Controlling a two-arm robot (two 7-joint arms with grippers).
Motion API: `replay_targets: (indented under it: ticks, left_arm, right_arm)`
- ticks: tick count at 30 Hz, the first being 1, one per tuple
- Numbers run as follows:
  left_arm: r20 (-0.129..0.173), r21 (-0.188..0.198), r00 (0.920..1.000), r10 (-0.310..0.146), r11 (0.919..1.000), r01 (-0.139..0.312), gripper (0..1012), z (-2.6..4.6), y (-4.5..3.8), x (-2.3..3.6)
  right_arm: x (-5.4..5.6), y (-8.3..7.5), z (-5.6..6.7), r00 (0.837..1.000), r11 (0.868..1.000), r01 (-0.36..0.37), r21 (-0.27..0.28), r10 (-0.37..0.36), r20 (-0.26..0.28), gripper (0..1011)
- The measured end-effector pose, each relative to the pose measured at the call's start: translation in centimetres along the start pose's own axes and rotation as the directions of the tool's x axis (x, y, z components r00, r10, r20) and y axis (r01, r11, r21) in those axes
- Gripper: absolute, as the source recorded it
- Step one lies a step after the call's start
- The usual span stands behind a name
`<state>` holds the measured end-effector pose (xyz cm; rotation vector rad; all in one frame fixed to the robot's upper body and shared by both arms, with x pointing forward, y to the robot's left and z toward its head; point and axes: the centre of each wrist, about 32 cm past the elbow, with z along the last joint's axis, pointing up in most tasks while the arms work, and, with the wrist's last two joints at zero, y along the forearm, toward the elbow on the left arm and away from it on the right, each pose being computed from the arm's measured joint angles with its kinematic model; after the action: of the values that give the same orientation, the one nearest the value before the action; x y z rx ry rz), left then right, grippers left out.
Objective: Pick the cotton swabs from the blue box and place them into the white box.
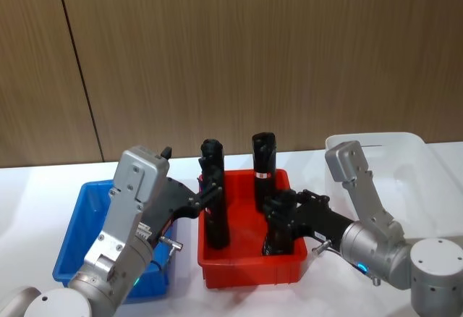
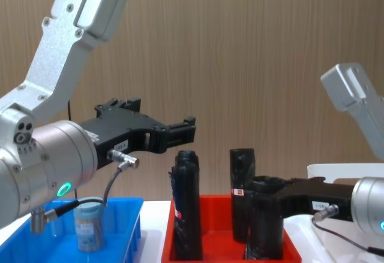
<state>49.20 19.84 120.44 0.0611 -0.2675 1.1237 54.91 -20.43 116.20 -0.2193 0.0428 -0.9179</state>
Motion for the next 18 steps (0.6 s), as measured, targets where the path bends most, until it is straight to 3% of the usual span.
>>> replay_targets:
  ticks: [6,18]
  left_arm:
    - [0.000,0.000,1.0000,0.000,1.0000,0.000,1004,0.00,0.00,0.00]
    - [0.000,0.000,1.0000,0.000,1.0000,0.000,1004,0.00,0.00,0.00]
  right_arm:
    - [0.0,0.0,0.2,1.000,1.000,0.005,0.005,-0.005,0.003,533]
    - [-0.2,-0.5,2.0,1.000,0.998,0.023,0.063,-0.023,0.006,461]
